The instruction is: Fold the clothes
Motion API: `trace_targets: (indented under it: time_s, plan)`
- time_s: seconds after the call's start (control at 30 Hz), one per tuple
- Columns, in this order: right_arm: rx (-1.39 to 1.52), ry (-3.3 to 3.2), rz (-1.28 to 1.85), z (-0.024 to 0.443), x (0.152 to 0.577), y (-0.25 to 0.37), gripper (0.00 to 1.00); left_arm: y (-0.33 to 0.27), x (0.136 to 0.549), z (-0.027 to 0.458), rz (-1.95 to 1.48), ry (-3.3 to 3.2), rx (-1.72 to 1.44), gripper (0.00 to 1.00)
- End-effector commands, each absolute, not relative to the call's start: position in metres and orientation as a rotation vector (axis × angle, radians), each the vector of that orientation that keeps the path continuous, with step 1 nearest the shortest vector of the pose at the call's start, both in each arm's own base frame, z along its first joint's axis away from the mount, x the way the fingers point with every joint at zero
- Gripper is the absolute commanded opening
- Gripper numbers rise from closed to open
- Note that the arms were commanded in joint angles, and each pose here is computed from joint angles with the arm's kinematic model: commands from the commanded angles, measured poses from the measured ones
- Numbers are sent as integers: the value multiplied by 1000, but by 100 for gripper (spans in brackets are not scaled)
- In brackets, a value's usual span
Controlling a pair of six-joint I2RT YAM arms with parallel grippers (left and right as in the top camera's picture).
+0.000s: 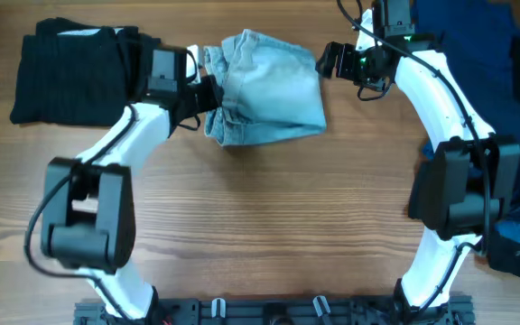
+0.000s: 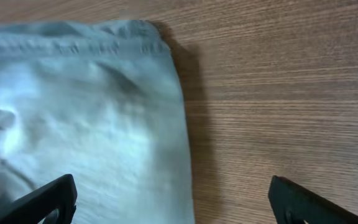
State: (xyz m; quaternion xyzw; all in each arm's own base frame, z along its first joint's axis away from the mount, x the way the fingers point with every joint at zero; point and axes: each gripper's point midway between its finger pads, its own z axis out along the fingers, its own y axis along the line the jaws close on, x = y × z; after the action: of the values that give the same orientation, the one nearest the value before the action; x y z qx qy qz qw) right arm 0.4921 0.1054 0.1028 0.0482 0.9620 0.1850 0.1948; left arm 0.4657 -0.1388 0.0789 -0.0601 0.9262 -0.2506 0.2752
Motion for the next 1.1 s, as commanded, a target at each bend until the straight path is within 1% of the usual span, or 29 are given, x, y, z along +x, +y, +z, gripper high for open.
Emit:
trace_targets:
  time_s: [0.0,0.1,0.43,0.63,0.83,1.07]
  plan:
    - [96,2668,540,118,490,108,100,-109,478,130,-653,2379,-237,4]
    - [96,2666,540,118,490,108,100,-89,481,145,-650,2336,-305,4]
    - [98,2668,547,118,490,108,100,-23,520,220,-632,1999,-412,4]
    - [91,2668,577,119,488,112,100,25,533,252,-569,1827,-469,4]
    - [93,2677,576,118,487,112,100,88,527,252,-472,1785,-584,4]
    - [97,2690,575,116,484,111,100,164,503,250,-392,1740,-753,4]
